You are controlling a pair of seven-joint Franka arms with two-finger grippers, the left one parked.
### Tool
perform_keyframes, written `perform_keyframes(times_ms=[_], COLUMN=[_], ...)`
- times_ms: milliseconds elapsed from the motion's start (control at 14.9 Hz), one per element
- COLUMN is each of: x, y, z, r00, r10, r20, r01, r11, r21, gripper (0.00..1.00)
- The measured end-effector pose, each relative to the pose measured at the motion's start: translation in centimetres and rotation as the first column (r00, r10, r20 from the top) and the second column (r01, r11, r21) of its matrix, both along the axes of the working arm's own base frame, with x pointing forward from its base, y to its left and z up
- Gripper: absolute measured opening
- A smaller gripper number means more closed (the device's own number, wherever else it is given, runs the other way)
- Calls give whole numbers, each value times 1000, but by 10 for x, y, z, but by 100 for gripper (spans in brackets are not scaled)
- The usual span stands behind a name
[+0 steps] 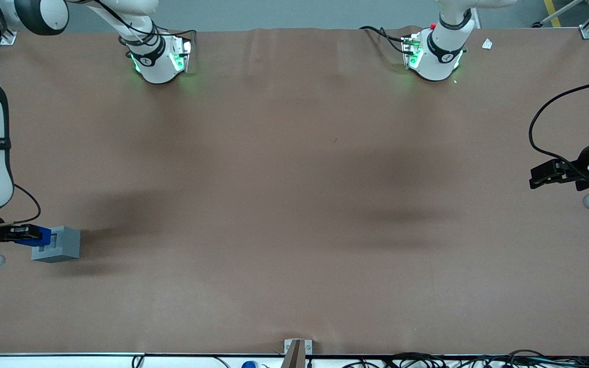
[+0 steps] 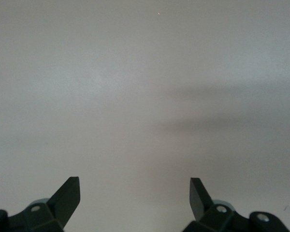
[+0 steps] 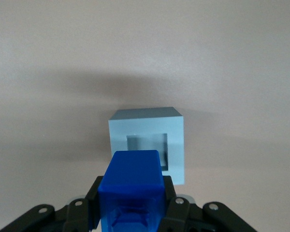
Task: Insert blue part into gray base with right arm
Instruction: 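Lower the blue block into the gray base and press it in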
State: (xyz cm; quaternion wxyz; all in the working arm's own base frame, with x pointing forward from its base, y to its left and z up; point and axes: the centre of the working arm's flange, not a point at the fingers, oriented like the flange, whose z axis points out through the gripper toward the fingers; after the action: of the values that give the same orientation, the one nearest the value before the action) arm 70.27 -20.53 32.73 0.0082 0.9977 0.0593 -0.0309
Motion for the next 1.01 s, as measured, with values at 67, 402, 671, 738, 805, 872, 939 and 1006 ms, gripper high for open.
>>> perform_keyframes(times_ms=[67, 402, 671, 738, 805, 872, 939, 1006], x=[1, 3, 5, 5, 5, 5, 5, 6], y=[-1, -6, -13, -13, -13, -13, -12, -11], z=[-4, -14, -17, -18, -19, -21, -22, -23], r00=[1000, 1000, 1000, 1000, 1000, 1000, 1000, 1000], r10=[-3, -11, -19, -19, -19, -19, -18, -17], r20=[0, 9, 19, 20, 19, 17, 15, 14], r01=[3, 11, 19, 19, 19, 19, 18, 17], r11=[1000, 1000, 1000, 1000, 1000, 1000, 1000, 1000], r21=[2, -1, -11, -11, -11, -10, -9, -8], gripper=[51, 51, 51, 51, 51, 51, 51, 51])
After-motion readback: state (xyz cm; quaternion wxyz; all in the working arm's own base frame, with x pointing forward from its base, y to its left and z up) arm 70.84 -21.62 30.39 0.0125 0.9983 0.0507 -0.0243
